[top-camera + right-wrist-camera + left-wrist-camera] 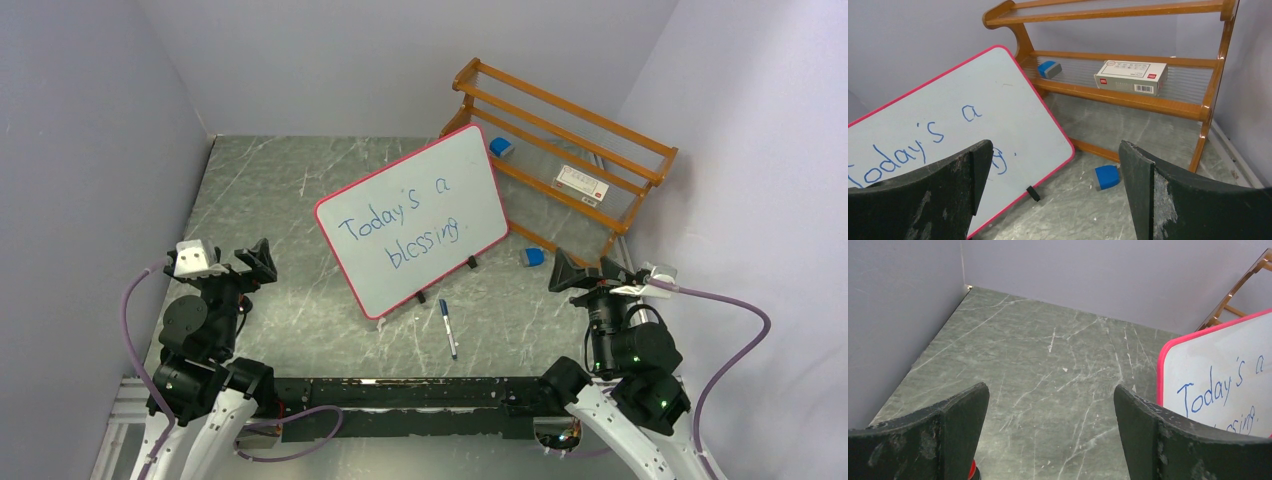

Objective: Write a sentence on the whiteboard
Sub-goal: Reset both arms

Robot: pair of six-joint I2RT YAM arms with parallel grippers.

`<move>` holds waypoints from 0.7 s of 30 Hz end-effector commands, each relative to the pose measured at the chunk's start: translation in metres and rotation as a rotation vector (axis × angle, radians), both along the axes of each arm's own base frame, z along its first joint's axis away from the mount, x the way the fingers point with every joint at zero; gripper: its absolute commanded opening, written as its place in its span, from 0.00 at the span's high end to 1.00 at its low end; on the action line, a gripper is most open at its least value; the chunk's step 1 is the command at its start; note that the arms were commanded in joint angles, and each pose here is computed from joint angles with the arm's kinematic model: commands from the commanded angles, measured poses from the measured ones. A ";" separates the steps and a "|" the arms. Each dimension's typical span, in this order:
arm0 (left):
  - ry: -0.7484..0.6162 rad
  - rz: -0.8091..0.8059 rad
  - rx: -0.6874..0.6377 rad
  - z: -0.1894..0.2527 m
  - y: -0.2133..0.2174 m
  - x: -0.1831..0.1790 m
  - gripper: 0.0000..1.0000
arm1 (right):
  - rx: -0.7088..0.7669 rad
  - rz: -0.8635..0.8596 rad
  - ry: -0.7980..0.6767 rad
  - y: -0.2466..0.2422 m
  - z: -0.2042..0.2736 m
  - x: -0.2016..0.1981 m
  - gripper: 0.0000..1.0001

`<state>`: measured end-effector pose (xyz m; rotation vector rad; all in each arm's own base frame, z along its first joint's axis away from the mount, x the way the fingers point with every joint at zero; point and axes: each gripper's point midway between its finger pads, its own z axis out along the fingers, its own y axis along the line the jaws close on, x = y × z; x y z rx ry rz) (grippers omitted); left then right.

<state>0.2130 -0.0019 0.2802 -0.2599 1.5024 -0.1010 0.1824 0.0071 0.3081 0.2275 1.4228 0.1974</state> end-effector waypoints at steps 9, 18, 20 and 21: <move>-0.047 -0.002 0.004 0.014 0.002 -0.003 0.02 | -0.004 0.033 0.006 0.010 0.011 0.005 0.00; -0.048 0.006 0.000 0.014 0.003 -0.004 0.02 | 0.026 0.025 -0.019 0.006 0.015 0.001 0.00; -0.049 0.006 -0.001 0.014 0.003 -0.004 0.02 | 0.025 0.031 -0.023 0.006 0.016 0.001 0.00; -0.049 0.006 0.000 0.014 0.003 -0.004 0.02 | 0.024 0.035 -0.025 0.007 0.017 0.000 0.00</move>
